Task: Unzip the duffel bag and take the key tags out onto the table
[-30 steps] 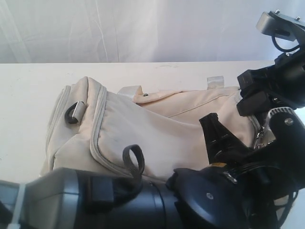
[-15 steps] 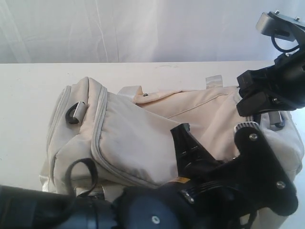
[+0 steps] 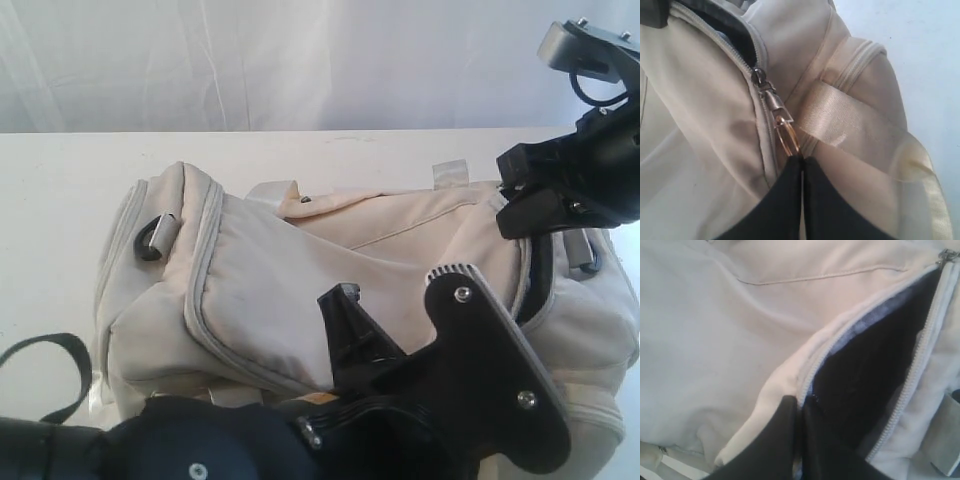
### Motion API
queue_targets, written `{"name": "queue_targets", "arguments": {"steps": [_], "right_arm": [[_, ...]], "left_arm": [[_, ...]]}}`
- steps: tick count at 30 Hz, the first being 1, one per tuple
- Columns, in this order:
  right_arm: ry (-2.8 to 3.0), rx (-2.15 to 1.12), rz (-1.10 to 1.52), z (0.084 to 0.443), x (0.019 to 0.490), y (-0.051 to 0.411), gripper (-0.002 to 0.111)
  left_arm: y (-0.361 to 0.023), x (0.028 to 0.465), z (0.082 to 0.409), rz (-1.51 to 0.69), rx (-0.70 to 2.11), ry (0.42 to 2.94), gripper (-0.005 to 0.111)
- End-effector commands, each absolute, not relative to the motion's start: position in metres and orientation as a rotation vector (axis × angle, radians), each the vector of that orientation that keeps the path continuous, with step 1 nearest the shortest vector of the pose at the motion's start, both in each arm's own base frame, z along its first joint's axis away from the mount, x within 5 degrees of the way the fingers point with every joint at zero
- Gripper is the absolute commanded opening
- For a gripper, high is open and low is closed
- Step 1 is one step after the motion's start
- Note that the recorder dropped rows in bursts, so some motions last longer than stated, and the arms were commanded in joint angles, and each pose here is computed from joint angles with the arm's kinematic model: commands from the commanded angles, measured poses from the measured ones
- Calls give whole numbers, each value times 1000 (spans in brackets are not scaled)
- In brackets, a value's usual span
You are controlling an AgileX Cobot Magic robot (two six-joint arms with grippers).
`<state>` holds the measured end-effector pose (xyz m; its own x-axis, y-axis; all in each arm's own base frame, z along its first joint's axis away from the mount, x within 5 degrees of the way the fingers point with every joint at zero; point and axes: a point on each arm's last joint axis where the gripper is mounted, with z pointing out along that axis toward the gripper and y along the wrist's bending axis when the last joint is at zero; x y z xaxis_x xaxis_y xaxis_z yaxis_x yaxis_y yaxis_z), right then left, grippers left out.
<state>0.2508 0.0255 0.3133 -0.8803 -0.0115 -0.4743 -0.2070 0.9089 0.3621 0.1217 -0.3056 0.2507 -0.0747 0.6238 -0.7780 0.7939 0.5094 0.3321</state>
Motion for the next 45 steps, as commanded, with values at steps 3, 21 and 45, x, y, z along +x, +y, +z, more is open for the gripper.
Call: {"name": "queue_targets", "arguments": {"steps": [3, 21, 45], "right_arm": [[2572, -152, 535, 314, 252, 24, 0], [2599, -115, 495, 314, 250, 20, 0], [2610, -103, 460, 313, 250, 18, 0]], "left_arm": [[-289, 112, 239, -278, 1158, 1863, 0], [-243, 127, 228, -762, 977, 2066, 0], [-197, 162, 241, -869, 1096, 2460, 0]]}}
